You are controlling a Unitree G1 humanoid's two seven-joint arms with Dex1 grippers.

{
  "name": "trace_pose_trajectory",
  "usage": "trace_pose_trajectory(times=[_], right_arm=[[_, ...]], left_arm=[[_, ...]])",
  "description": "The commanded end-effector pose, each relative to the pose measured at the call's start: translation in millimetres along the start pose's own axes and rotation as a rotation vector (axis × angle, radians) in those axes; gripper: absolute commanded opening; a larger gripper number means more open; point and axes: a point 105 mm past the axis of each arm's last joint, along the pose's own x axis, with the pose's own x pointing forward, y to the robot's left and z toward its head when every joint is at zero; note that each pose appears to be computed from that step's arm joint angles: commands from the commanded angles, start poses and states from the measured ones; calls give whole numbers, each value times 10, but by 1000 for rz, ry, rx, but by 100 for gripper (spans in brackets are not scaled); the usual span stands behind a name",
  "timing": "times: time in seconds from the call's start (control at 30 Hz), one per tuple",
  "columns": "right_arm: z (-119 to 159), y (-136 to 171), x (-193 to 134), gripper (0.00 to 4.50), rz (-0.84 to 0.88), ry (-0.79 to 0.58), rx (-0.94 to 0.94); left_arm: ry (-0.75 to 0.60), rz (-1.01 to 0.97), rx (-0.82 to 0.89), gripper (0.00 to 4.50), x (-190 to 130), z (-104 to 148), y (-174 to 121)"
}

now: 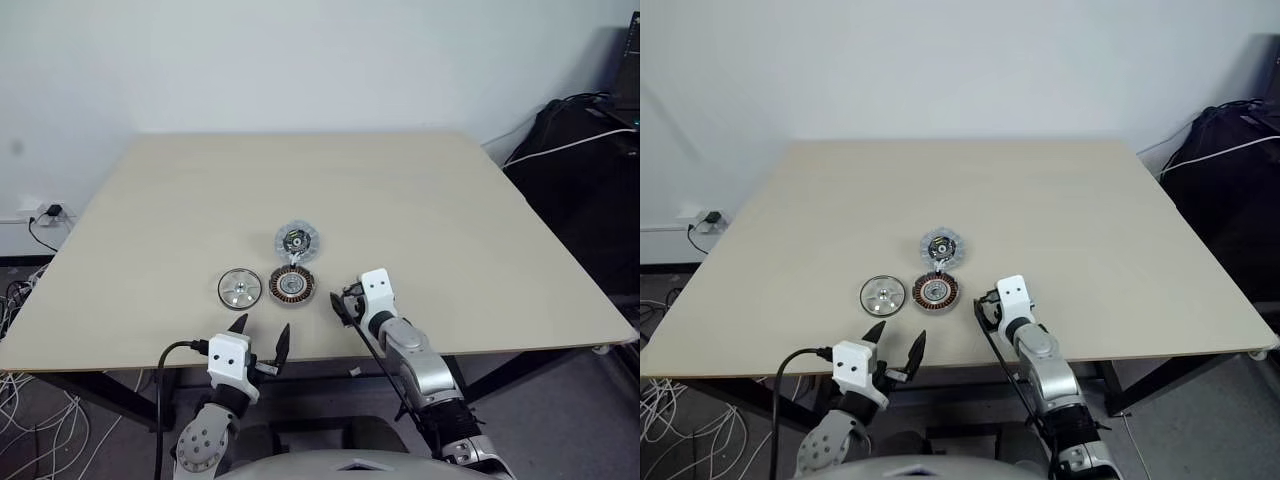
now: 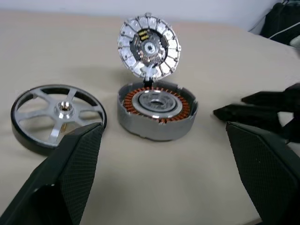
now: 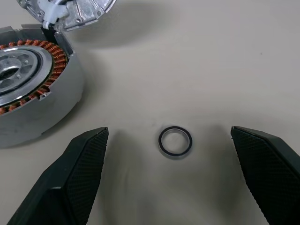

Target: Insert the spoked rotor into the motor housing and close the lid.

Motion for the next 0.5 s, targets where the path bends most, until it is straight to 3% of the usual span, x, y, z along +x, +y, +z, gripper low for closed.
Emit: trace_pose_trajectory(times=[0.03, 0.17, 0.27, 0.5], right_arm=[[156, 2, 66, 450, -2, -51, -10], [151, 19, 101, 450, 4, -48, -9], [145, 32, 110, 394, 7, -46, -7], [128, 22, 96, 166, 5, -45, 2]], left_arm=[[-48, -7, 10, 445, 37, 189, -31], [-45, -4, 8, 445, 69, 215, -26], [-43, 2, 7, 450, 100, 217, -17], [-31, 9, 6, 450, 176, 143, 5]])
